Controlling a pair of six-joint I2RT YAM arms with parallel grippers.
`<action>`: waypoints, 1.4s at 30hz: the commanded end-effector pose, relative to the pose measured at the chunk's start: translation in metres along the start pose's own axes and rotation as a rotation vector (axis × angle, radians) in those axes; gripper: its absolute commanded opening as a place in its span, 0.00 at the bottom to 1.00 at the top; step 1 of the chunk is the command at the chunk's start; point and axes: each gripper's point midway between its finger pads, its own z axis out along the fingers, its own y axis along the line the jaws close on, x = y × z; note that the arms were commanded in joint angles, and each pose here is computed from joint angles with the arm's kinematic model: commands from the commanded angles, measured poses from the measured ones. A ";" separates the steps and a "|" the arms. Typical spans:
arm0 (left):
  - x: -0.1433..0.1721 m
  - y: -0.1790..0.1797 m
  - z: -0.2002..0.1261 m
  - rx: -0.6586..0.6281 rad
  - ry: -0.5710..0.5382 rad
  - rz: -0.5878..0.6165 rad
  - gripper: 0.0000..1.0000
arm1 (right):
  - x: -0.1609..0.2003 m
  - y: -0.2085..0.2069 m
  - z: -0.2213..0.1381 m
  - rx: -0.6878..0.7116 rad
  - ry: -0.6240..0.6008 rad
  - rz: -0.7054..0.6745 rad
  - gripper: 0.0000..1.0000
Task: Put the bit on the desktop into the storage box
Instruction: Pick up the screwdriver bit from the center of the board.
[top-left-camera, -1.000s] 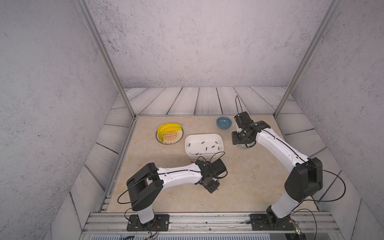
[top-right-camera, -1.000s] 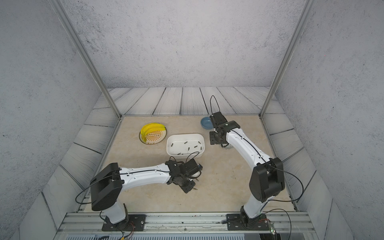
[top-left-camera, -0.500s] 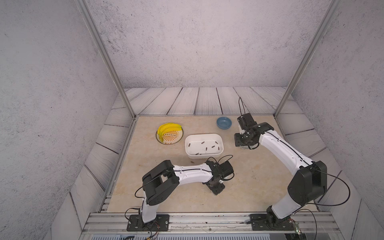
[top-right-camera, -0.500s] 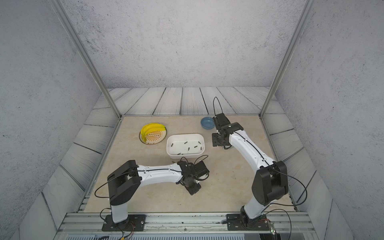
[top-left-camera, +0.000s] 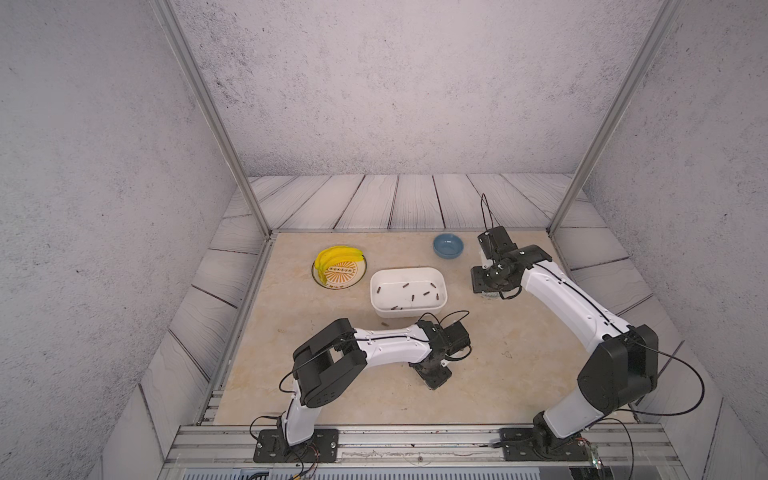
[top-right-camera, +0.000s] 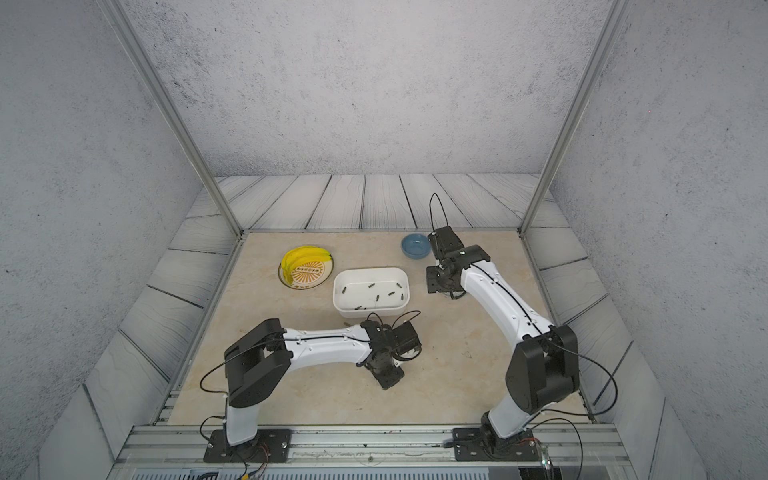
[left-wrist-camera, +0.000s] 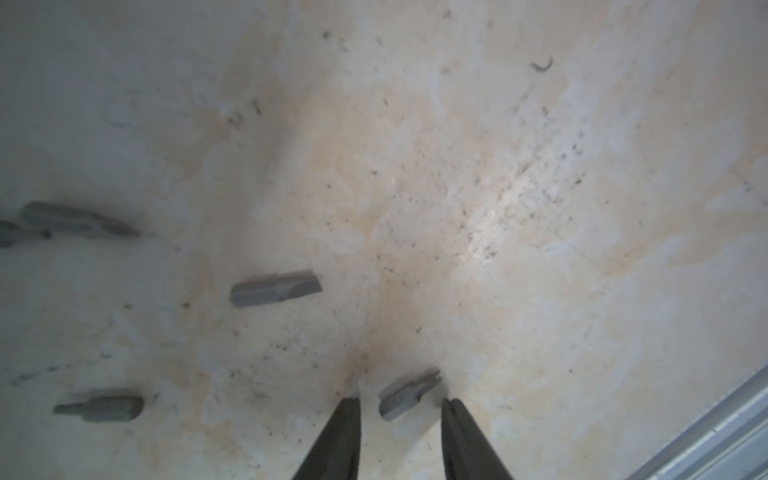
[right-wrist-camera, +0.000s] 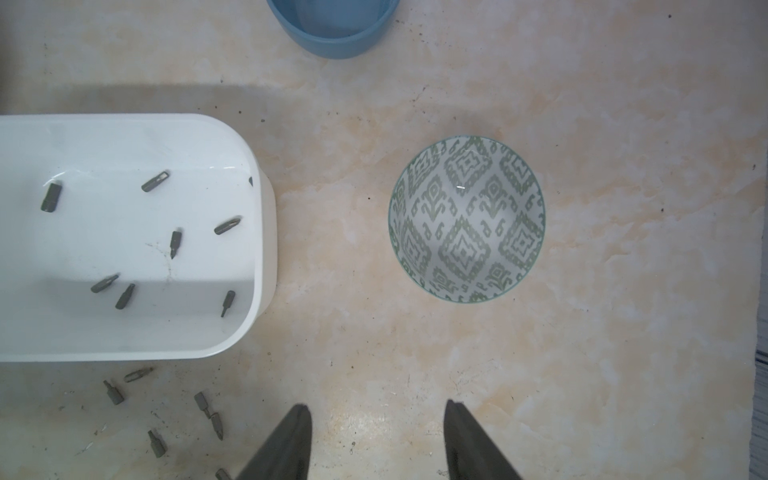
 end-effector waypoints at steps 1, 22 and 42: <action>0.001 0.001 0.004 -0.007 0.027 0.015 0.38 | 0.006 -0.003 -0.008 -0.009 0.001 -0.004 0.55; 0.012 0.002 0.019 -0.005 0.112 0.012 0.23 | 0.008 -0.007 -0.011 -0.007 -0.005 0.002 0.55; 0.001 0.015 0.007 -0.032 0.030 -0.035 0.00 | 0.022 -0.008 -0.005 -0.014 0.018 0.009 0.55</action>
